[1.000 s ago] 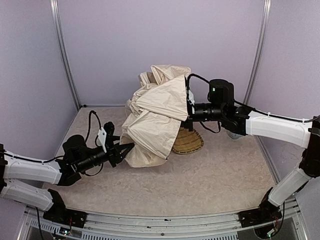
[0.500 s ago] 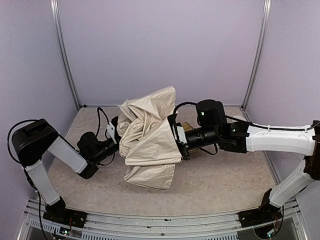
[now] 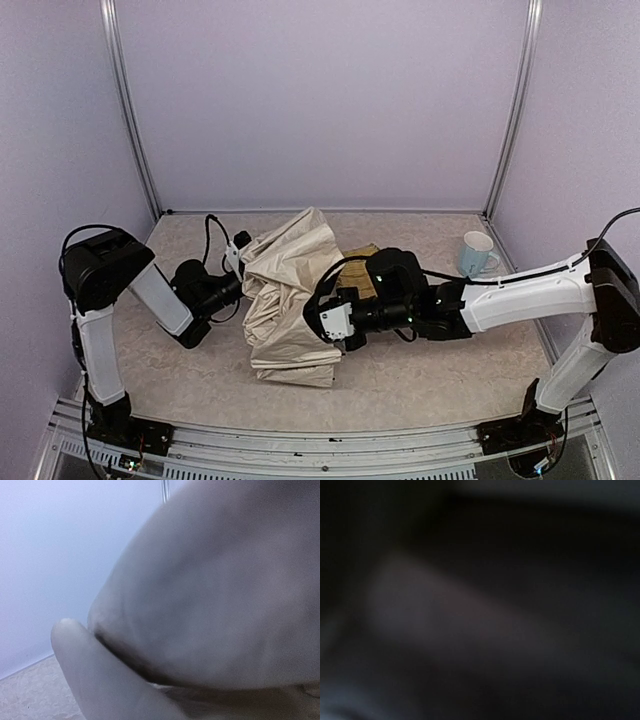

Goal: Put away the umbrella

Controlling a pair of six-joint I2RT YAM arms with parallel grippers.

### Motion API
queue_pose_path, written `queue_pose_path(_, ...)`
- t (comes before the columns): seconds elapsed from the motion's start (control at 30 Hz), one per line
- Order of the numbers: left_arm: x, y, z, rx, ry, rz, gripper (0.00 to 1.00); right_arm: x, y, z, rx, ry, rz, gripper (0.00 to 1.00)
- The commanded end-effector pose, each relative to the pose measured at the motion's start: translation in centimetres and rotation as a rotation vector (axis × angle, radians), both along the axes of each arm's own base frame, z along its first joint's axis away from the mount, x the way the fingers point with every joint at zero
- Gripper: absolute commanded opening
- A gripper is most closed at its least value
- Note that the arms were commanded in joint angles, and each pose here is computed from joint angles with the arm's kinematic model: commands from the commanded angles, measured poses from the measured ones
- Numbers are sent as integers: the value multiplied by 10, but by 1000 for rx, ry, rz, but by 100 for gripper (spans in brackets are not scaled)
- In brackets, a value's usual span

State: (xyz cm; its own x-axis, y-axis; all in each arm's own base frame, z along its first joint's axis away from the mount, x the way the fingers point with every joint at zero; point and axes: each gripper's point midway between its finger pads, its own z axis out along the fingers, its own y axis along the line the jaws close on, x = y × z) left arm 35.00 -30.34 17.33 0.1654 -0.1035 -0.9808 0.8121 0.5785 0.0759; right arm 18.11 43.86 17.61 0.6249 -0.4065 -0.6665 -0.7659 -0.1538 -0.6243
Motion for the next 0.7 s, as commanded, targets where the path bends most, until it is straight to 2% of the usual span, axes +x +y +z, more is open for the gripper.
queue_pose_path(0.0, 5, 9, 38, -126, -116, 13, 4, 1, 5, -16, 23, -157, 22, 0)
queue_pose_path(0.2, 6, 15, 37, -151, -74, 41, 5, -6, 6, -71, -62, -23, 13, 0)
queue_pose_path(0.33, 7, 20, 28, -169, -9, 57, 13, 1, -1, -106, -98, 11, -61, 0)
queue_pose_path(0.37, 7, 21, 26, -183, 12, 58, 20, 4, -4, -114, -109, 3, -82, 0)
queue_pose_path(0.47, 16, 39, 26, -243, 74, 157, 57, 13, -11, -136, -155, -16, -137, 0)
queue_pose_path(0.53, 32, 58, 23, -277, 142, 267, 73, 15, -14, -143, -173, -13, -156, 0)
queue_pose_path(0.67, 65, 103, 15, -283, 260, 540, 85, 13, -19, -153, -194, 18, -171, 0)
